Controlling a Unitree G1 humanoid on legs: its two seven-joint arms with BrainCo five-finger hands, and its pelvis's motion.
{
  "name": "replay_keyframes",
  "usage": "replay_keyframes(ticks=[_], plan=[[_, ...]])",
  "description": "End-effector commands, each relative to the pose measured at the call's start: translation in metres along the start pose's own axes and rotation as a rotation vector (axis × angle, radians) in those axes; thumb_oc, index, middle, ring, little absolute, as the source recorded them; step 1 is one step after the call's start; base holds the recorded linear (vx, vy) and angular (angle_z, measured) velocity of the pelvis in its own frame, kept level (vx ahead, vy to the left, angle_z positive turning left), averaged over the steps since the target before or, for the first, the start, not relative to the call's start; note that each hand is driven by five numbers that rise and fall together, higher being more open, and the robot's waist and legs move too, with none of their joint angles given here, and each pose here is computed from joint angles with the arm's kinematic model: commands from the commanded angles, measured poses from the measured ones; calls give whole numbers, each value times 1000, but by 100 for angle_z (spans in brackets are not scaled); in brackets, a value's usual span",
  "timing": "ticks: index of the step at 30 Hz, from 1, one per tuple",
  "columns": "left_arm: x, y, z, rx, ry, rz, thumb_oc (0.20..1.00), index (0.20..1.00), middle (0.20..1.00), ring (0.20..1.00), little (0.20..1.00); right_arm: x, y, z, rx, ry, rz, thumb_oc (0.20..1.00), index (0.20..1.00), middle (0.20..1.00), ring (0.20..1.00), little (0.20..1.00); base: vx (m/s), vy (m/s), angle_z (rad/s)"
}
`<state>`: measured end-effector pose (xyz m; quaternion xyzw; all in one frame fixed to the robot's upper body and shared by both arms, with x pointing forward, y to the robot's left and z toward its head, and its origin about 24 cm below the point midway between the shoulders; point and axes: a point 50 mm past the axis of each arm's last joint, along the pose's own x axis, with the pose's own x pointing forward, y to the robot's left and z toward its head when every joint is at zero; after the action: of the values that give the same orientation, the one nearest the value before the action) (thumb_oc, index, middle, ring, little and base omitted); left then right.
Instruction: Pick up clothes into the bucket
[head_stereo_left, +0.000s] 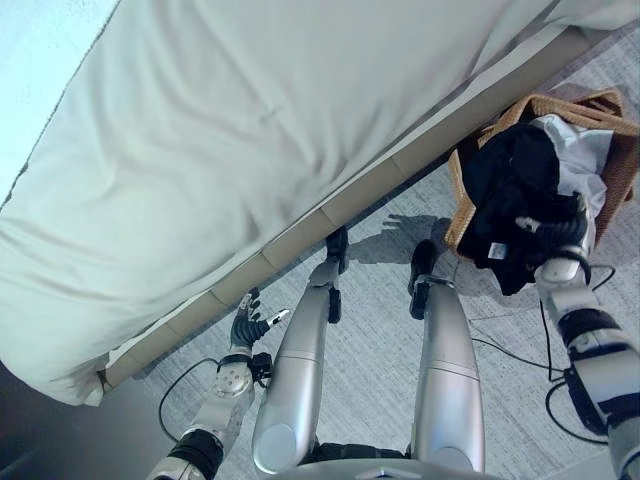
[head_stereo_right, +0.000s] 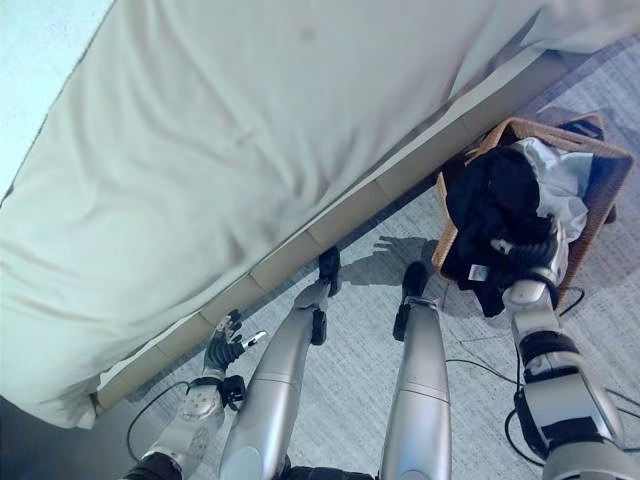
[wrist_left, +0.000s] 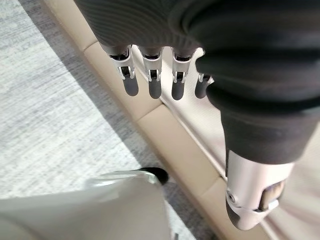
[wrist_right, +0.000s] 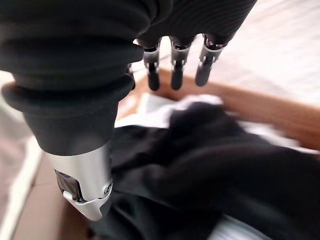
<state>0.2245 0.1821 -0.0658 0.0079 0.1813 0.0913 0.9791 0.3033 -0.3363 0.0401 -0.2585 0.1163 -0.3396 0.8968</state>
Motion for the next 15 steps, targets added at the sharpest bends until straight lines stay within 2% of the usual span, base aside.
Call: replay_keyframes(ticks=[1,6,9,15], plan=[[-3,22,-14,27,56,88,1000,1000,1000,1000,1000,-17,7,-25,16,30,57,1000,1000,1000,1000,1000,-85,9,3],[0,40,-23,85,117,132,1000,1000,1000,1000,1000,-50,32,-58,57,122,173,1000,1000,1000,1000,1000,-14,-1,-5],[-2,57,-35,135,190,169,1000,1000,1000,1000,1000,-87,55,-92,81,245,292,1000,1000,1000,1000,1000,96,-21,-2],[-21,77,-65,205,349,178,1000,1000,1000,1000,1000,-136,63,-139,60,417,421,1000,1000,1000,1000,1000,118,0,1]])
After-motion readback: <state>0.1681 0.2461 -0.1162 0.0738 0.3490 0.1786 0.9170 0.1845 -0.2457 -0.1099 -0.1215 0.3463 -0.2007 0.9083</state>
